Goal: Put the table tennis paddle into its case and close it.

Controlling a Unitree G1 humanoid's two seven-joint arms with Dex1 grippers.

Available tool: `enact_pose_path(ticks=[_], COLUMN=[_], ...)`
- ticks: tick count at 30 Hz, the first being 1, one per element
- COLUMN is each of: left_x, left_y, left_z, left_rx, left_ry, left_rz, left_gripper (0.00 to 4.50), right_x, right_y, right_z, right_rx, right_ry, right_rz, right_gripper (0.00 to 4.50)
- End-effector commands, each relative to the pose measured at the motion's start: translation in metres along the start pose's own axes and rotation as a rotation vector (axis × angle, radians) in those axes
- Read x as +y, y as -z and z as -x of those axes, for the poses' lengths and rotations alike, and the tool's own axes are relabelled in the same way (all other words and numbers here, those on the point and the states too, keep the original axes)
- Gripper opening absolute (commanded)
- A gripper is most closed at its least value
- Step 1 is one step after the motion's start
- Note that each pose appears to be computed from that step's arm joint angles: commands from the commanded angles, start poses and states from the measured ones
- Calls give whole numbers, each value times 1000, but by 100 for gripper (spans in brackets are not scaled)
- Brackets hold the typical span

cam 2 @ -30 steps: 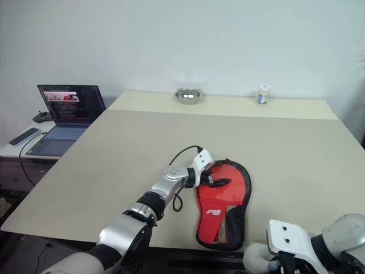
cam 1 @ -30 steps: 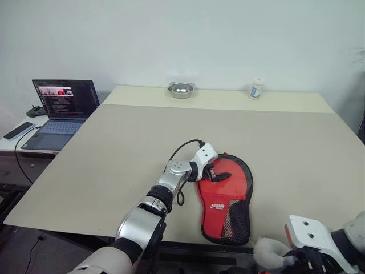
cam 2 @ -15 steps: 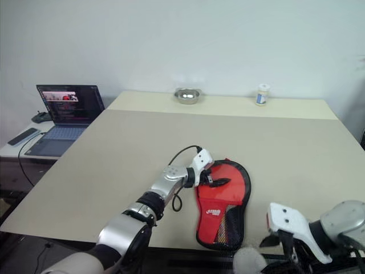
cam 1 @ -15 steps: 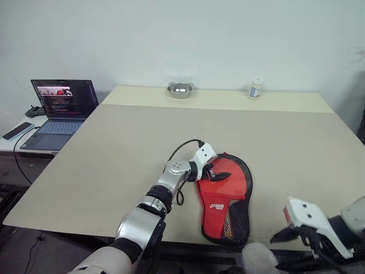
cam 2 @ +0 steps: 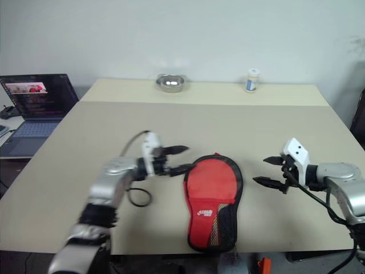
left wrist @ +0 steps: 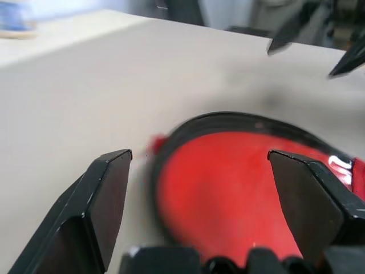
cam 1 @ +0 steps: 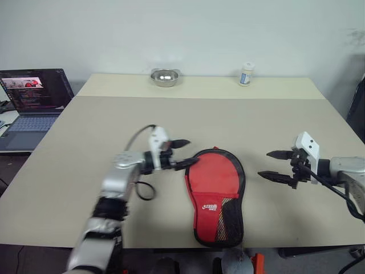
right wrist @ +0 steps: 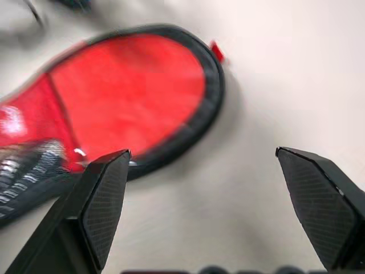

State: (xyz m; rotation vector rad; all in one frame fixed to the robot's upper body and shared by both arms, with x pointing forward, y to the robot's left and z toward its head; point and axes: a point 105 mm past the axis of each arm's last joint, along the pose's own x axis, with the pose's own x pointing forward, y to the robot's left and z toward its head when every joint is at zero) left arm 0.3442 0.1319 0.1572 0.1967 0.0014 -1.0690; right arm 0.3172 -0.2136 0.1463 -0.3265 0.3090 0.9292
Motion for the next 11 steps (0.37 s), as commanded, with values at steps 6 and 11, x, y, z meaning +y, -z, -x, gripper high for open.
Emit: enact_pose_path(ticks=[6, 11], left_x=[-8, 19], left_y=[-7, 8], left_z=[35, 52], left_rx=[88, 129], left_ry=[-86, -231], left_rz=[-89, -94], left_gripper=[418, 418], right_x=[-48, -45], right_y=[-3, -12], right_z=[1, -11], right_rx=[-110, -118], right_ry=[85, 75], right_rz=[-39, -4], right_gripper=[447, 447])
